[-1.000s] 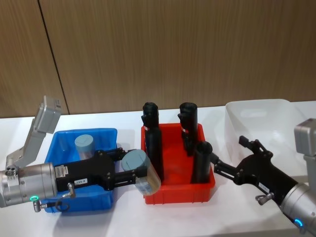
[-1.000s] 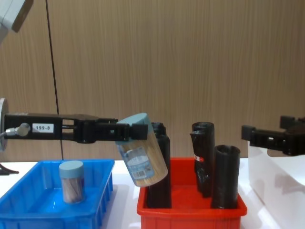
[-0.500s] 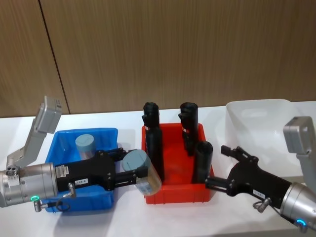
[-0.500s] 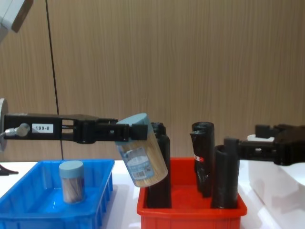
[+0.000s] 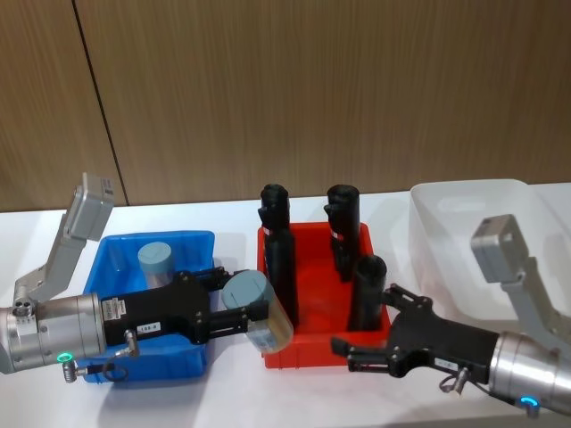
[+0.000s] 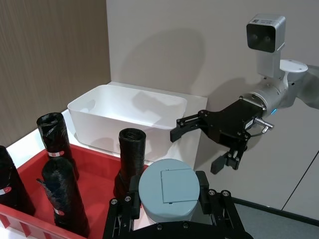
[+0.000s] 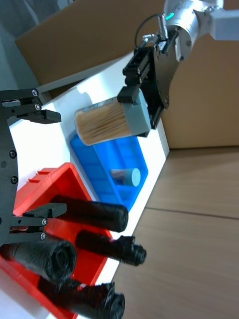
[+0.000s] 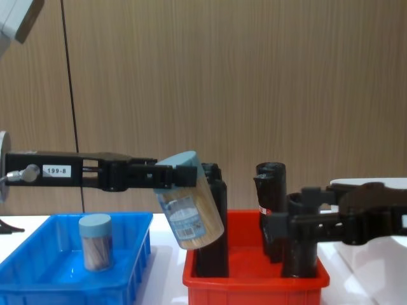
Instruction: Pick the cotton swabs from the blue box and place them into the white box.
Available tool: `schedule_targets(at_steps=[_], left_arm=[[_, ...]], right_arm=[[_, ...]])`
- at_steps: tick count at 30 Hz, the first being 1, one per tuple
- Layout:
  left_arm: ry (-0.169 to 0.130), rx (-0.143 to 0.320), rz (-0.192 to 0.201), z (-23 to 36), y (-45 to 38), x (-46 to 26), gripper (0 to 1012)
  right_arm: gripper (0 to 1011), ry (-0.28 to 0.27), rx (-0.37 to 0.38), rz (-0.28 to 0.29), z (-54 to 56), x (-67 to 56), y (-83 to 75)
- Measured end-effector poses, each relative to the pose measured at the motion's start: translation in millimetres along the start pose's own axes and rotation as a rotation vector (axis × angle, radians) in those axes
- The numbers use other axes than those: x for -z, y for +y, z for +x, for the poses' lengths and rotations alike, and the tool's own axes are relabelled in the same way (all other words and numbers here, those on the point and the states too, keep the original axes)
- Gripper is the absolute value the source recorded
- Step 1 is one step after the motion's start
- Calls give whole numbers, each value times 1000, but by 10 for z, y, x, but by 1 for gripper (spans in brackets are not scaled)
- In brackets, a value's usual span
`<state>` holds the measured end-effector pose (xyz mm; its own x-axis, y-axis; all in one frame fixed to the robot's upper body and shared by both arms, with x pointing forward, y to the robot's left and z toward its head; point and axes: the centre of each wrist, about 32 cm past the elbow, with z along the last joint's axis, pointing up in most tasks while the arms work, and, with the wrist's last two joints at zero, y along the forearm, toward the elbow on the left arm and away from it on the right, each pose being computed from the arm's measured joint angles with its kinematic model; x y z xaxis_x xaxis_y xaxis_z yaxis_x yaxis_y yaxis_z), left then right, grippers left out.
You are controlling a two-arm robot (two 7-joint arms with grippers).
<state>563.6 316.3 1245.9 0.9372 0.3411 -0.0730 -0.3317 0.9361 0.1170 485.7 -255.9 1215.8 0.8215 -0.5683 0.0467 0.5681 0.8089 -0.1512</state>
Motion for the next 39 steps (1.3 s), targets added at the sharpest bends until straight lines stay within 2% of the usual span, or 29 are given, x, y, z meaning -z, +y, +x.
schedule_targets(at_steps=[4,17,39], left_arm=[[0,0,0,0,0,0,665],[0,0,0,0,0,0,665],[0,0,0,0,0,0,665]], right_arm=[[1002,-4,-40,-17,30,0,95],[1002,-11,-93,-39,97,0,314],[1001,-25,-156,-35,103,-78,562]])
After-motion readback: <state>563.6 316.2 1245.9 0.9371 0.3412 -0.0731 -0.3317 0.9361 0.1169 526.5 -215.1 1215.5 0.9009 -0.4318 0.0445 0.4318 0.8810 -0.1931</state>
